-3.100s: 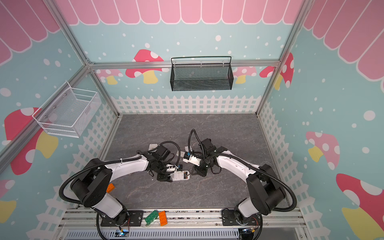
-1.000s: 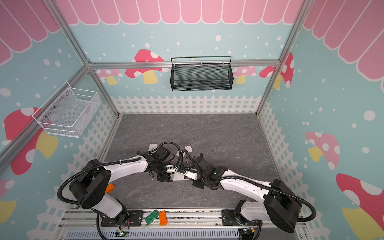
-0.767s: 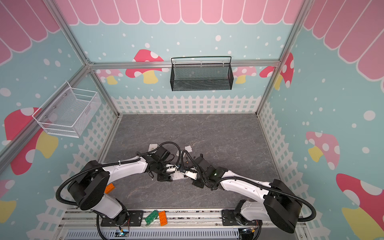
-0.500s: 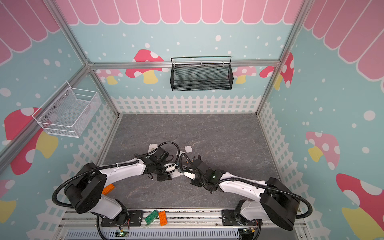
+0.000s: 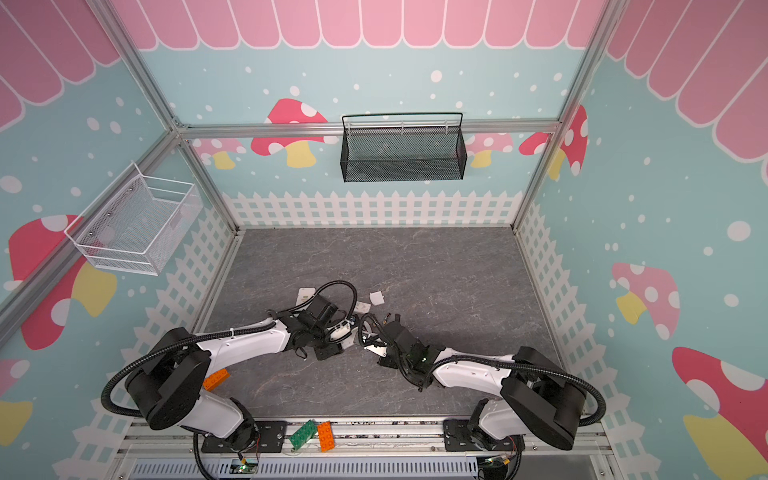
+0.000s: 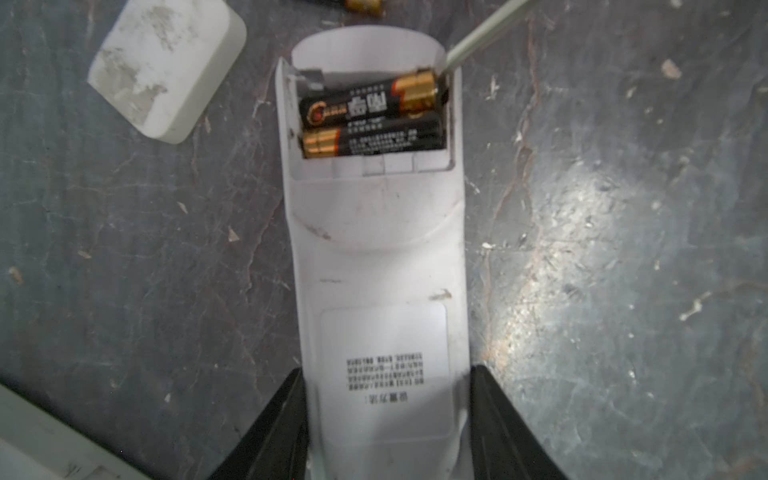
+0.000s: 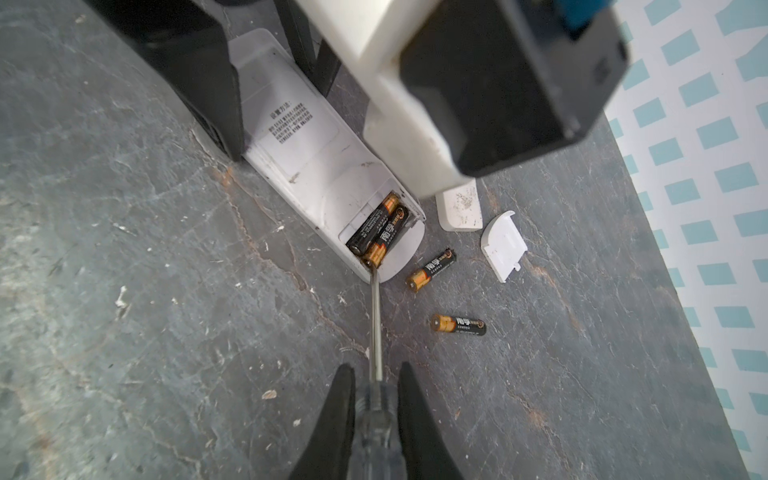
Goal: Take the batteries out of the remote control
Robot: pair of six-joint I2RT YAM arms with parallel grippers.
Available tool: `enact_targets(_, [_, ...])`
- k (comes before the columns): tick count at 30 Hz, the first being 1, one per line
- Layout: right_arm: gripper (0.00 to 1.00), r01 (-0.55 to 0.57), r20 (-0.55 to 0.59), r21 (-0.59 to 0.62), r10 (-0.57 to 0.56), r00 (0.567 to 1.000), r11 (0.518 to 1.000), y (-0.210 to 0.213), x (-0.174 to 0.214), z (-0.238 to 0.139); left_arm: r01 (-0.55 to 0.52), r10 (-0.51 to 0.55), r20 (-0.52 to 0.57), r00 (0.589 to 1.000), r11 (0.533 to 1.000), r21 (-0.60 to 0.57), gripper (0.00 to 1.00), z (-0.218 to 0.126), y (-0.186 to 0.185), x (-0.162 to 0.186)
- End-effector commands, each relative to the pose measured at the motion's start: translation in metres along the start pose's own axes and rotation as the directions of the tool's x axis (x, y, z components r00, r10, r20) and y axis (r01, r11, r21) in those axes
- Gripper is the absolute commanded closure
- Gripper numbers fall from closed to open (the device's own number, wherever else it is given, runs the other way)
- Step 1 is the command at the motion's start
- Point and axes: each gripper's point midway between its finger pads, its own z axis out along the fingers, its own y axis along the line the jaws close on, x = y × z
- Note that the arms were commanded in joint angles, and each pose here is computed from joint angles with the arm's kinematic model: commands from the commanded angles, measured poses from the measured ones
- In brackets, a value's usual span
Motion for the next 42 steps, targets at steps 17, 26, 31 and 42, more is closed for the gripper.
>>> enact_targets(17, [1.00, -0.073, 0.076, 0.232, 0.057, 0.995, 0.970, -0.052, -0.019, -0.017, -0.024, 0.026, -0.026, 0.999, 0.998, 0.056, 0.48, -0.003, -0.019, 0.005])
enact_targets(26, [1.00, -0.348, 0.052, 0.014, 0.346, 0.937, 0.938, -0.038, -0.030, -0.037, -0.078, 0.076, -0.041, 0.996, 0.996, -0.049, 0.69, -0.020, 0.006, -0.010])
enact_targets(31, [1.00, -0.577, 0.049, -0.029, 0.578, 0.815, 0.816, -0.039, -0.039, -0.039, -0.119, 0.109, -0.063, 0.992, 0.978, -0.173, 0.75, -0.041, 0.029, -0.014])
enact_targets(42, [1.00, -0.700, -0.028, -0.157, 0.706, 0.708, 0.696, -0.020, -0.065, 0.002, -0.057, 0.049, -0.033, 0.998, 0.957, -0.285, 0.76, -0.049, 0.058, -0.018])
